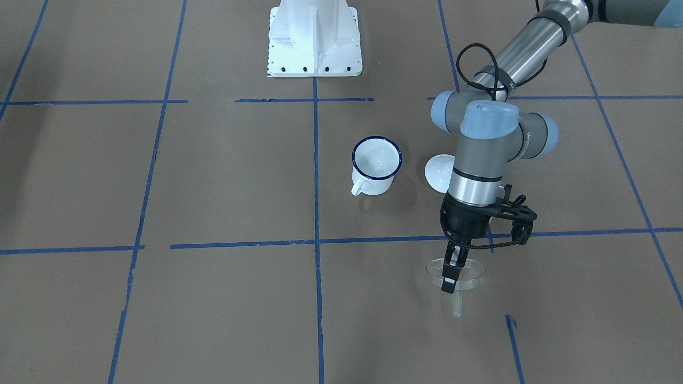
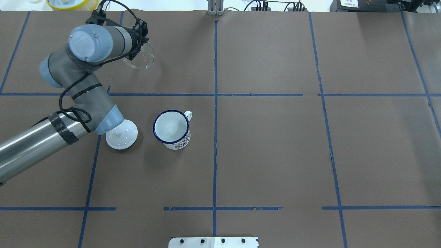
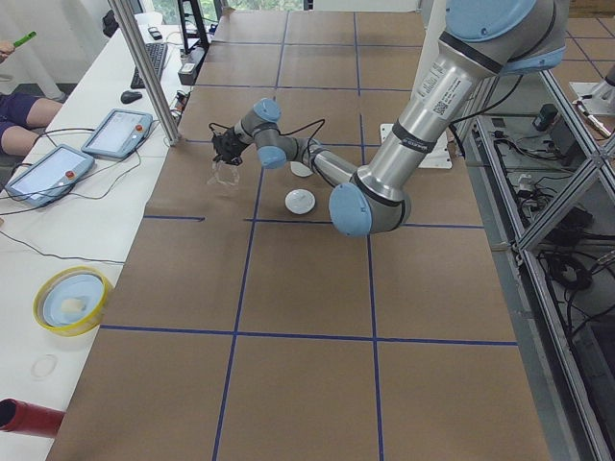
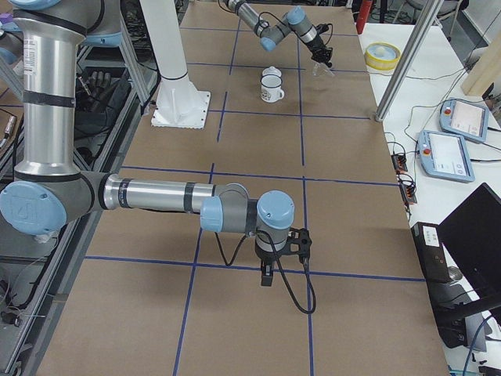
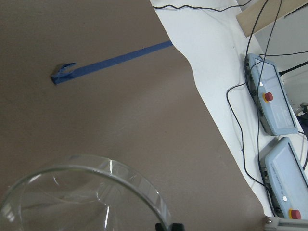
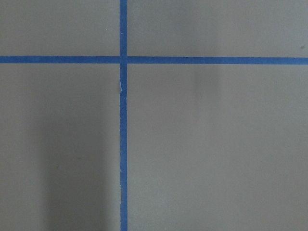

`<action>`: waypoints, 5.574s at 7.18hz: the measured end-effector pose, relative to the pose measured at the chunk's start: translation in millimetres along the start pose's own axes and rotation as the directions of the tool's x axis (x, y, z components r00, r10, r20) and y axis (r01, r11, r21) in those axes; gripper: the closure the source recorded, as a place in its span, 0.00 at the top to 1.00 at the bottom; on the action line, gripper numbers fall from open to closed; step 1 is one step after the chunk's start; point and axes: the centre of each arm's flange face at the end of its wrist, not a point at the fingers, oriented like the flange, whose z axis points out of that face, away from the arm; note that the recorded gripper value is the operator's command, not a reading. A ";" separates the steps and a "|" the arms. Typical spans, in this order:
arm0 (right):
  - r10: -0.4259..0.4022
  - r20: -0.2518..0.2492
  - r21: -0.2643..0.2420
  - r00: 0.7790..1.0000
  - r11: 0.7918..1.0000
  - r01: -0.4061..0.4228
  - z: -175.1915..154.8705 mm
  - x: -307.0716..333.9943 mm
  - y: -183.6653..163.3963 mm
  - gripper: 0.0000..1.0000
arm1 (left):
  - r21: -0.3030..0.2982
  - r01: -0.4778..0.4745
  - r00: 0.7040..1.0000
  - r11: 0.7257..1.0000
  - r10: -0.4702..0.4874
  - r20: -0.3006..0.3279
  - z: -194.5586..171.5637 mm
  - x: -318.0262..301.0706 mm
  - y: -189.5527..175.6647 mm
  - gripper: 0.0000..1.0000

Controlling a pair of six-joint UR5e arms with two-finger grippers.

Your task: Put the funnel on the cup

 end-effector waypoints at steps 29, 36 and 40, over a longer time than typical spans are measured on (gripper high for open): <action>0.000 0.000 0.000 1.000 1.000 0.000 0.0 0.0 0.0 1.00 | -0.465 -0.670 0.595 0.578 0.794 0.130 -189.3 -1.6 98.2 1.00; 0.000 0.000 0.000 1.000 1.000 0.000 0.0 0.0 0.0 1.00 | -0.499 -0.813 0.310 0.300 0.949 0.065 -208.8 -216.1 -333.7 1.00; 0.000 0.000 0.000 1.000 1.000 0.000 0.0 0.0 0.0 1.00 | -0.574 -0.733 0.383 0.366 0.919 0.096 -237.6 -327.4 -422.9 1.00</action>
